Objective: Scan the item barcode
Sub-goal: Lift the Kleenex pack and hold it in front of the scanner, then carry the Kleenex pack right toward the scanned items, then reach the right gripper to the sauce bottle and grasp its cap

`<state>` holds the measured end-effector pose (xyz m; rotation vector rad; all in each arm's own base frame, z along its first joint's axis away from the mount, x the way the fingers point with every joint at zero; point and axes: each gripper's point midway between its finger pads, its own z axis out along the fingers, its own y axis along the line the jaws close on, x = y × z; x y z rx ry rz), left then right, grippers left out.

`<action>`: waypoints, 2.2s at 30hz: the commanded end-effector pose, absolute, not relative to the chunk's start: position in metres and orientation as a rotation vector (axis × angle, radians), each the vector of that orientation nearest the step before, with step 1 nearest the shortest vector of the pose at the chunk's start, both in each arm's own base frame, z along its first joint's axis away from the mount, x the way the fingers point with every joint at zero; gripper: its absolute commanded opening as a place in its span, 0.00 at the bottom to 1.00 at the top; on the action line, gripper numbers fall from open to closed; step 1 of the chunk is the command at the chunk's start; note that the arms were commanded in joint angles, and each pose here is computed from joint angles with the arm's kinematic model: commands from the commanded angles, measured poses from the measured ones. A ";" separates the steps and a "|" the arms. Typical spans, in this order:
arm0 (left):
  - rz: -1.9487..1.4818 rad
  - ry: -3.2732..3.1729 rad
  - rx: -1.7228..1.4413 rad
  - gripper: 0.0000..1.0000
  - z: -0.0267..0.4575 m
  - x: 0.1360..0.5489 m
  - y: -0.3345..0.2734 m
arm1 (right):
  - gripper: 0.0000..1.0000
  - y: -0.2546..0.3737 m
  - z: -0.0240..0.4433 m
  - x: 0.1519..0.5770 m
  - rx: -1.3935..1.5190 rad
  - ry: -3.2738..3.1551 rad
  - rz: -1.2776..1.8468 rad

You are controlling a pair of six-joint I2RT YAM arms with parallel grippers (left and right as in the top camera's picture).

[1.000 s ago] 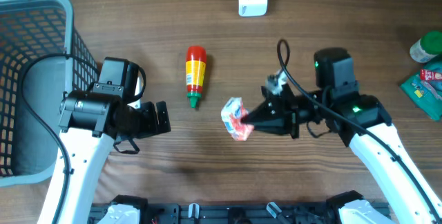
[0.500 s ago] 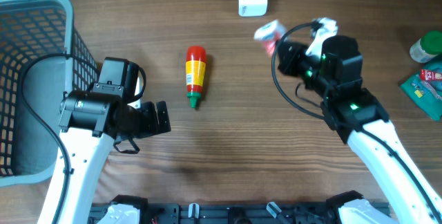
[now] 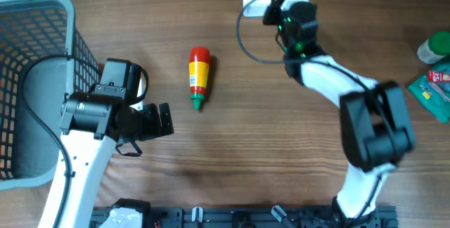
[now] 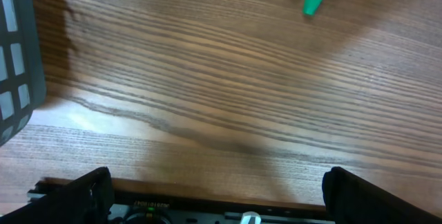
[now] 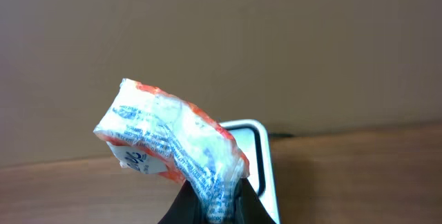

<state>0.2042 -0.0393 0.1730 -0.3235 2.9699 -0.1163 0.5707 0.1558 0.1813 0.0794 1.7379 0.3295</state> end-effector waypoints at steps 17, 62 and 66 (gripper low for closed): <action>-0.105 2.967 -0.336 1.00 0.173 0.203 -0.038 | 0.04 0.126 0.261 0.590 0.112 1.730 0.215; -0.105 2.967 -0.336 1.00 0.173 0.203 -0.038 | 1.00 0.235 0.170 0.410 -0.161 2.475 0.822; -0.105 2.967 -0.336 1.00 0.173 0.203 -0.038 | 1.00 0.302 0.132 0.417 -0.200 2.456 1.017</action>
